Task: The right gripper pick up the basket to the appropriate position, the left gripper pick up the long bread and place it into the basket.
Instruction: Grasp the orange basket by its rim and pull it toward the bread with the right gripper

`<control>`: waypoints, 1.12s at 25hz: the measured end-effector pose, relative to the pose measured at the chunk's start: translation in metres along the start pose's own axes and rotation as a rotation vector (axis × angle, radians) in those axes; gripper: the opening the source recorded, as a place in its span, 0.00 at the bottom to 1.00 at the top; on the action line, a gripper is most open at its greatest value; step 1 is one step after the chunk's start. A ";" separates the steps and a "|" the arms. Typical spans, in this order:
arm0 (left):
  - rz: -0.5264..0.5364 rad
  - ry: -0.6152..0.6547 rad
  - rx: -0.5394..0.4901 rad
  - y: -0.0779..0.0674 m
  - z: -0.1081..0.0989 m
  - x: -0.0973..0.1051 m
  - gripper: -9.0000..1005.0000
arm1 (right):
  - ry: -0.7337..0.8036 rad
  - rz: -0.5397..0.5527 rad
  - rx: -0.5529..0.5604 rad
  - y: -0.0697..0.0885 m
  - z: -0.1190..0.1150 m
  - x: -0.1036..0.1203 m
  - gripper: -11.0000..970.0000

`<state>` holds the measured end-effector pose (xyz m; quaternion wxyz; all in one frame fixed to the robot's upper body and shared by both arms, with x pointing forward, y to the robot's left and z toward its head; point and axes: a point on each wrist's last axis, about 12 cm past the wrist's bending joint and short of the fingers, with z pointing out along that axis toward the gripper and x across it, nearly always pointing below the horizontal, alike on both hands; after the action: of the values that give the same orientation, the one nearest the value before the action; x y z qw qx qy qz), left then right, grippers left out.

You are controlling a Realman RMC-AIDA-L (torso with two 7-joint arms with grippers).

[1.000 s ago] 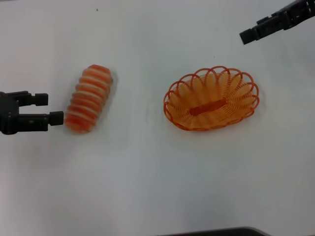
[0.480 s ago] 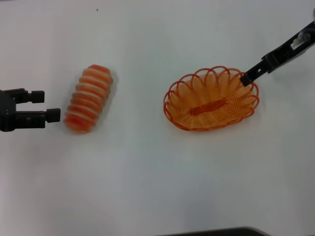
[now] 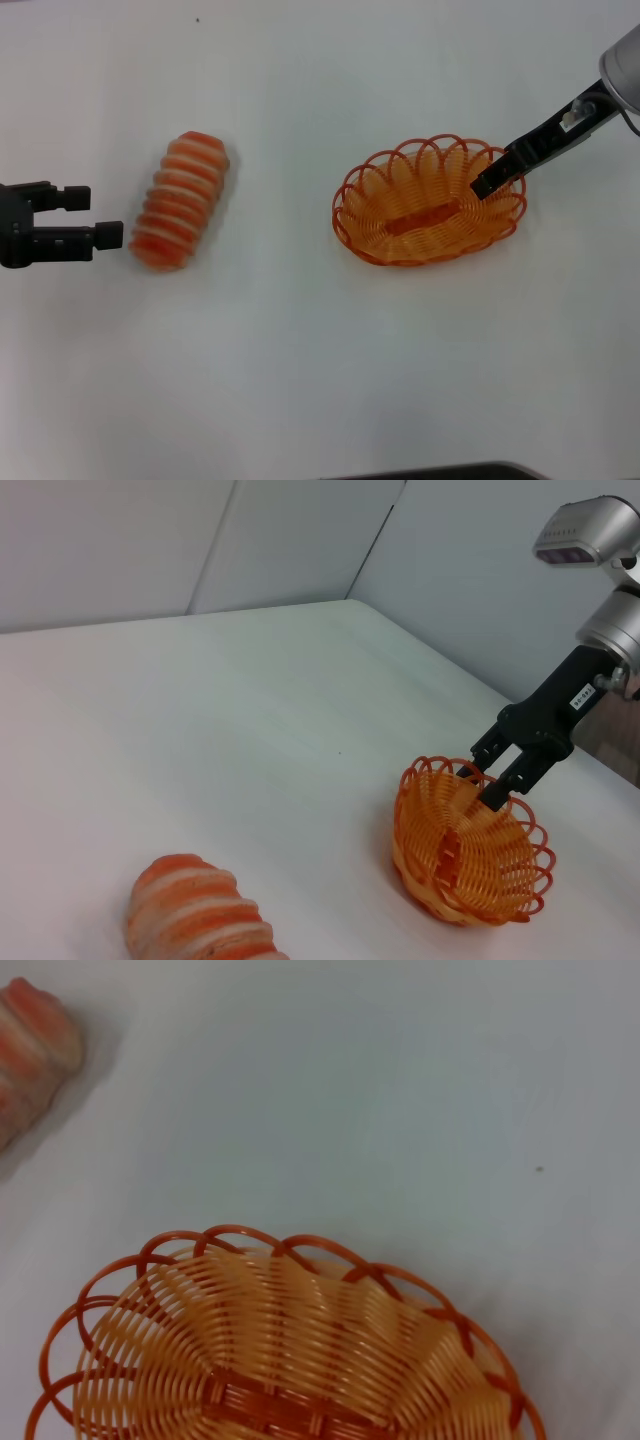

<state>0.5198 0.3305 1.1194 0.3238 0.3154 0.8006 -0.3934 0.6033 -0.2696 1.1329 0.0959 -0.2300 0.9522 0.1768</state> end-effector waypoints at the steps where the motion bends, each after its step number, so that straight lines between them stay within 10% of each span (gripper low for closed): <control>1: 0.000 0.000 0.000 0.000 0.000 0.000 0.88 | 0.001 0.000 -0.002 0.000 0.001 0.000 0.78; 12: -0.012 -0.002 -0.006 0.000 0.000 0.005 0.88 | -0.001 0.013 -0.010 -0.001 0.006 0.003 0.54; 20: -0.023 -0.002 -0.002 -0.001 0.000 0.008 0.88 | -0.024 0.024 -0.035 0.001 0.007 0.003 0.09; 28: -0.033 -0.001 -0.001 -0.001 -0.001 0.011 0.88 | -0.113 0.084 -0.139 -0.003 -0.001 0.008 0.07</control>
<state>0.5123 0.3340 1.1120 0.3178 0.3018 0.8058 -0.3982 0.5974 -0.2758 1.1313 0.1257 -0.1856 0.9396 0.2587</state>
